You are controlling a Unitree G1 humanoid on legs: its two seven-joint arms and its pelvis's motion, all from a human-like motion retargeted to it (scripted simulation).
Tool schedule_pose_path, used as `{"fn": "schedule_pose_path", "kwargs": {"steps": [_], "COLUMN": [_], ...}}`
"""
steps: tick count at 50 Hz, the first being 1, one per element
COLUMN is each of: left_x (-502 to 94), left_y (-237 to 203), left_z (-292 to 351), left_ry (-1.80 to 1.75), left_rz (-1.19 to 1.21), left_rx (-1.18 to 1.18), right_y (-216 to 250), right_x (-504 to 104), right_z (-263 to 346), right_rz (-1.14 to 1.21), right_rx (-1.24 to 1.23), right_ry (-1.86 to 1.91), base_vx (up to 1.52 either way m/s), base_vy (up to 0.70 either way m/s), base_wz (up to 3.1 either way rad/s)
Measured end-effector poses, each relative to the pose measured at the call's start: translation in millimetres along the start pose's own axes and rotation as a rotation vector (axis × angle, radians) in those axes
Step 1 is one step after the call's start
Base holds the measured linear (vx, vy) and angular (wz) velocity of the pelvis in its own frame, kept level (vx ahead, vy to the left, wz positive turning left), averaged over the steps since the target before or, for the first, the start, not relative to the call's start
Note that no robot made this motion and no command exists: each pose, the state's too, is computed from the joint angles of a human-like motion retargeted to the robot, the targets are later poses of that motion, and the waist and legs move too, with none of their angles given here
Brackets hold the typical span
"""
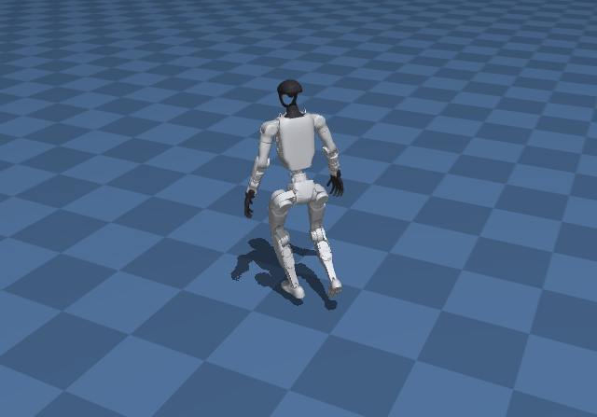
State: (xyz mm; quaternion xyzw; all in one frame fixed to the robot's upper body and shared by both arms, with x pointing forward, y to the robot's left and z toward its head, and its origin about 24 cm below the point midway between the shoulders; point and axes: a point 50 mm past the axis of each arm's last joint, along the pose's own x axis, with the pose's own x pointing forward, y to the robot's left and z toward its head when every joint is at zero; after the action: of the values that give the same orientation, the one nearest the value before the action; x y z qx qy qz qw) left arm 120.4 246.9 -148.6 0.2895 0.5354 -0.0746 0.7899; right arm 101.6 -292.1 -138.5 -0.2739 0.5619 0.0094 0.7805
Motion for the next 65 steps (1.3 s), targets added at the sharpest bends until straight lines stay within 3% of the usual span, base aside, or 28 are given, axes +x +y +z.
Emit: {"fn": "schedule_pose_path", "kwargs": {"steps": [13, 23, 40, 65], "left_x": [4, 2, 5, -5], "left_y": [35, 31, -6, -8], "left_z": [61, 88, 28, -25], "left_ry": [-0.152, -0.243, -0.037, 0.062], "left_rz": [0.164, 0.183, 0.031, -0.03], "left_rx": [0.003, 0.005, 0.054, 0.037], "right_y": [26, 47, 31, -9], "right_x": [-2, -5, -1, 2], "right_z": [12, -3, -5, 17], "right_rz": [-0.018, -0.003, -0.03, -0.075], "right_rx": [0.281, 0.312, 0.275, 0.113], "right_ry": [-0.072, -0.011, 0.041, -0.031], "base_vx": [0.27, 0.29, 0.25, 0.16], "base_vy": [-0.02, -0.12, -0.18, -0.09], "base_wz": [0.25, 0.35, 0.18, 0.11]}}
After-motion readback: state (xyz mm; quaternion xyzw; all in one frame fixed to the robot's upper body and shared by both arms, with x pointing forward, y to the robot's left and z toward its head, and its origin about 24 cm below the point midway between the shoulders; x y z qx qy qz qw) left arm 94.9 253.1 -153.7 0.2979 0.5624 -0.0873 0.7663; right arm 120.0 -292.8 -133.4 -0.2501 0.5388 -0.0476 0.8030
